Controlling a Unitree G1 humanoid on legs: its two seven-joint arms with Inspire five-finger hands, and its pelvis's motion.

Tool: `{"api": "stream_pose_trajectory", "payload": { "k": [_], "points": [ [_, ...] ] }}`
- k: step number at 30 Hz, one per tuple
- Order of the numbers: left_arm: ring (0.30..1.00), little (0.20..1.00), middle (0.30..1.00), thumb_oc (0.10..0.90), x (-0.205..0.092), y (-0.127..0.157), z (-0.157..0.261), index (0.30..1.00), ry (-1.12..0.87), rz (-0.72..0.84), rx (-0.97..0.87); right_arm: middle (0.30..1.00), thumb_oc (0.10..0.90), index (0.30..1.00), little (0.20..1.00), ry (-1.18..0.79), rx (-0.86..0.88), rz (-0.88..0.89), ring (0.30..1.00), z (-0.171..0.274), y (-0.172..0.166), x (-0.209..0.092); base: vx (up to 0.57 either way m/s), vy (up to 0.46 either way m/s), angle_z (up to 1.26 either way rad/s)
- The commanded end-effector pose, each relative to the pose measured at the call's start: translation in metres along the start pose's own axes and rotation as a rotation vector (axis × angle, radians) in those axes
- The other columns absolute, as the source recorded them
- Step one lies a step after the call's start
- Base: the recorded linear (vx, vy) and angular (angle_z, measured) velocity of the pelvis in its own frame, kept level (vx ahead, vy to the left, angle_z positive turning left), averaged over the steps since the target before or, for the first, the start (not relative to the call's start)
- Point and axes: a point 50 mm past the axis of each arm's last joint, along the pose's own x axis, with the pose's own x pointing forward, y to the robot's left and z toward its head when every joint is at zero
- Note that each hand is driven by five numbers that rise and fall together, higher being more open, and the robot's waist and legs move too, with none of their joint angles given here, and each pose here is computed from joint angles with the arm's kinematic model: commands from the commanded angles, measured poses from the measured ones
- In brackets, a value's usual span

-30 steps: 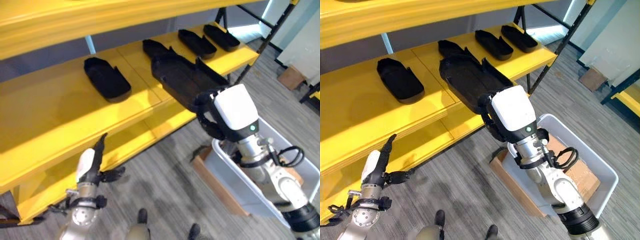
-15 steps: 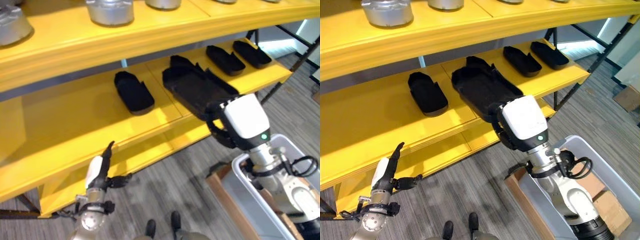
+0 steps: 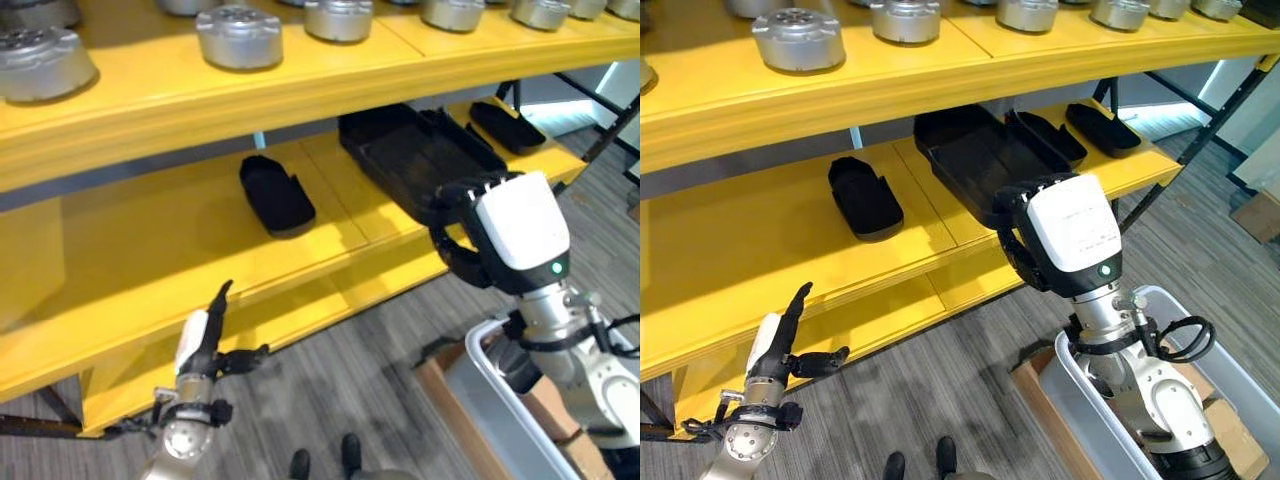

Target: Move parts from the plastic box to the shelf.

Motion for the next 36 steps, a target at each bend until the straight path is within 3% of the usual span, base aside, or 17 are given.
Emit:
{"api": "stream_pose_trajectory", "payload": {
  "k": [1,8,14,36],
  "points": [
    [1.000,1.000,1.000,0.900,0.016,0.011,0.035,1.000,-0.185,0.074,-0.061,0.300,0.400,0.300,0.300,-0.093,0.008,-0.349,0.300,0.005,-0.047,0.035,-0.05,0.016,0.40],
    [1.000,1.000,1.000,0.900,0.020,0.009,0.043,1.000,-0.221,0.072,-0.076,0.300,0.400,0.300,0.300,0.010,-0.074,-0.318,0.300,-0.016,-0.044,0.023,0.07,0.228,0.83],
    [1.000,1.000,1.000,0.900,0.023,0.018,0.045,1.000,-0.246,0.093,-0.048,0.300,0.400,0.300,0.300,0.055,-0.094,-0.326,0.300,-0.018,-0.042,0.022,0.16,0.355,-0.08],
    [1.000,1.000,1.000,0.900,0.022,0.032,0.039,1.000,-0.206,0.153,-0.032,0.300,0.400,0.300,0.300,-0.038,0.088,-0.288,0.300,0.014,-0.022,0.057,0.03,0.058,0.06]
  ]
}}
